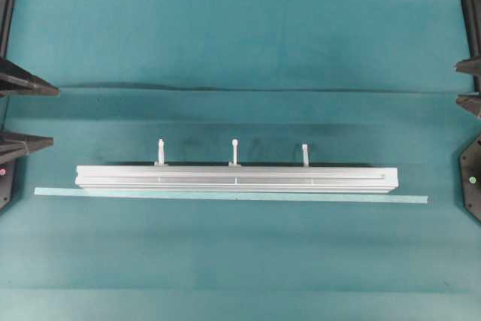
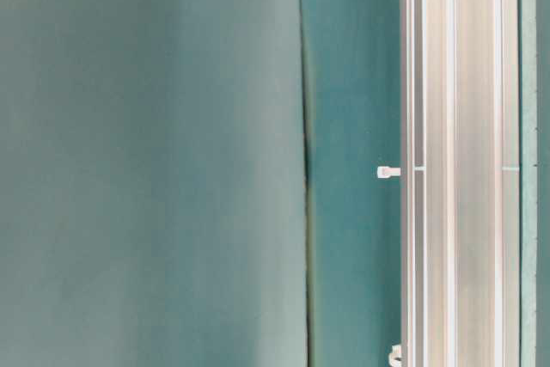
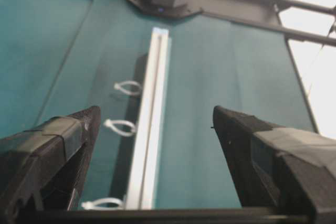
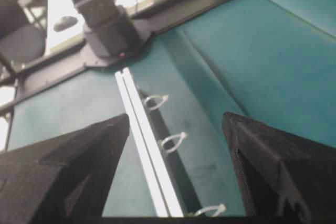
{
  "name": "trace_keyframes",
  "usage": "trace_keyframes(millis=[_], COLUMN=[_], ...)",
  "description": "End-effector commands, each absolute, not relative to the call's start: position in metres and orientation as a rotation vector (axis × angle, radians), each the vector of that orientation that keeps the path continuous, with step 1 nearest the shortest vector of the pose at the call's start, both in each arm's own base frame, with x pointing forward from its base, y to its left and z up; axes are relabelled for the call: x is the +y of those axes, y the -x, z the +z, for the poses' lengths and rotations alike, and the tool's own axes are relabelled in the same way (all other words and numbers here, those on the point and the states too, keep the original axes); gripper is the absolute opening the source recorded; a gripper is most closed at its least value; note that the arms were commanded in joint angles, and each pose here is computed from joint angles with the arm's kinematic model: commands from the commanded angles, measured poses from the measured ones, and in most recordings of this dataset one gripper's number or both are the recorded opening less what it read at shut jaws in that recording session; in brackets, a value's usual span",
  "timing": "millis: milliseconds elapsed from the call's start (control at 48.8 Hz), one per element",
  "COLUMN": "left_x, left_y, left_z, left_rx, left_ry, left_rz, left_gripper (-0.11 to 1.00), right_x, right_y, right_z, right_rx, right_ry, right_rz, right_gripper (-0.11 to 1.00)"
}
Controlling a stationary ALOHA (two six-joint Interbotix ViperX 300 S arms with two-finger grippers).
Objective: Lift the large metal rail with both hands.
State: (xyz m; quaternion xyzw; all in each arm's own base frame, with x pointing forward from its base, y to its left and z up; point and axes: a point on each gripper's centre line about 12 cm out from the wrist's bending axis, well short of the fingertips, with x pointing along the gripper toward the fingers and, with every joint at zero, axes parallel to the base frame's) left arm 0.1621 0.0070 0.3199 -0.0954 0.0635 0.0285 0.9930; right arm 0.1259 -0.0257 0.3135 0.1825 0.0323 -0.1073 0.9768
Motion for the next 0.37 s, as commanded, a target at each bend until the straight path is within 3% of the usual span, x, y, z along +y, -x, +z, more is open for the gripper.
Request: trace_keyframes(millis=[0, 348], left_x=[0.008, 0.008], left_y=[-0.163, -0.162], left_z=[0.324, 0.326], left_rx=[0.113, 0.105], left_ry=[0.205, 0.2], left_rz=[0.061, 0.059], left_gripper=[0.93, 0.93], right_x=[-0.022, -0.007], right_y=[-0.128, -0.129], right_z=[0.316, 0.317], right_rx=[0.066, 0.068], right_ry=[-0.32, -0.163], right_rz=[-0.184, -0.056], right_gripper=[0.82, 0.82])
